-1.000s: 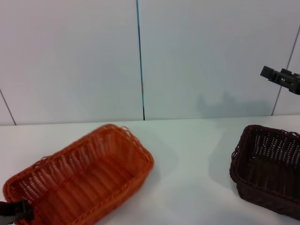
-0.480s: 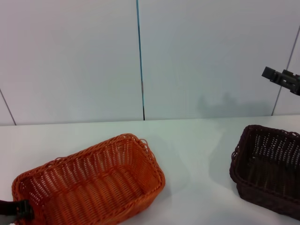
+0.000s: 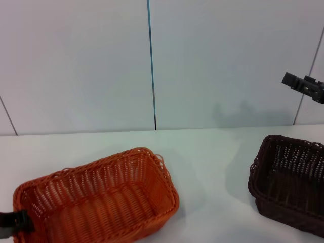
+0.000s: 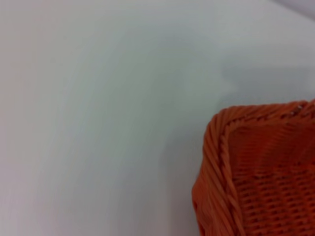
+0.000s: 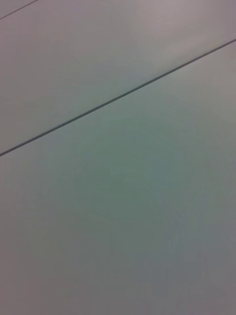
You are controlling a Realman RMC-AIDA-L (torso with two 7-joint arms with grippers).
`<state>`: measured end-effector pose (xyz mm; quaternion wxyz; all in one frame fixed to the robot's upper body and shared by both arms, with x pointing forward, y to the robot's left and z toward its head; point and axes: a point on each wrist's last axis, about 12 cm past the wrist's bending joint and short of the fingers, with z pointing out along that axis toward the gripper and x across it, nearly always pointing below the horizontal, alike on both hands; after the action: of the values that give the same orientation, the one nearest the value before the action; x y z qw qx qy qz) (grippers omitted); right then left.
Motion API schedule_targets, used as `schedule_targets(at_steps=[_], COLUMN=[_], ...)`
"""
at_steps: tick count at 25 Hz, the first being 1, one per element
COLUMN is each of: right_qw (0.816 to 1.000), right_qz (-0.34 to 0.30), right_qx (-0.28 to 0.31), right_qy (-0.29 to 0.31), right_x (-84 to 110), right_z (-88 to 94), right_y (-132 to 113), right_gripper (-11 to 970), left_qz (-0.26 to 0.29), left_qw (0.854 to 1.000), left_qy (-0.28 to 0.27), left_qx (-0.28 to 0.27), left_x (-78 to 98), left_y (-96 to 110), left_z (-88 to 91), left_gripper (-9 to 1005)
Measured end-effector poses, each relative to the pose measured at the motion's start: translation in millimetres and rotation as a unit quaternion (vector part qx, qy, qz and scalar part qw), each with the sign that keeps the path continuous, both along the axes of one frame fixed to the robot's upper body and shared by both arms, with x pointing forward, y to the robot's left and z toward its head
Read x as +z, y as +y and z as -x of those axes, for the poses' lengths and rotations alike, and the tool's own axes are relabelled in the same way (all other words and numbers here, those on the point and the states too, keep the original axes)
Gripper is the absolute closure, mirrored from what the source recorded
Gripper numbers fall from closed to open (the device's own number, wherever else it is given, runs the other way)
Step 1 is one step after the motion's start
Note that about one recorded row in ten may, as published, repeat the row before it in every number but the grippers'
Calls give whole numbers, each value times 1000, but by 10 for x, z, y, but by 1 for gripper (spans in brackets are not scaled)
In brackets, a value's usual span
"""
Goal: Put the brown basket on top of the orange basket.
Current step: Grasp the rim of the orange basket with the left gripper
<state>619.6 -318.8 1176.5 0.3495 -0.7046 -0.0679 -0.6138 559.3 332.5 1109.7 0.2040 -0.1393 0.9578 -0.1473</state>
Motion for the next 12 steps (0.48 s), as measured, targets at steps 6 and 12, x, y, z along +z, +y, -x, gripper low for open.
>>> schedule_targets(at_steps=[6, 12], right_qw=[1000, 1000], right_qz=[-2, -5], right_qx=[0, -1], right_qy=[0, 0], right_x=[-3, -8], right_z=[1, 5], right_y=[5, 2], right_gripper=[58, 58], left_qz=[37, 77], left_qw=[998, 996], left_qy=[-16, -23], left_qx=[41, 44], left_x=[108, 198], left_y=[121, 198], left_z=[-45, -83], left_gripper=[819, 828])
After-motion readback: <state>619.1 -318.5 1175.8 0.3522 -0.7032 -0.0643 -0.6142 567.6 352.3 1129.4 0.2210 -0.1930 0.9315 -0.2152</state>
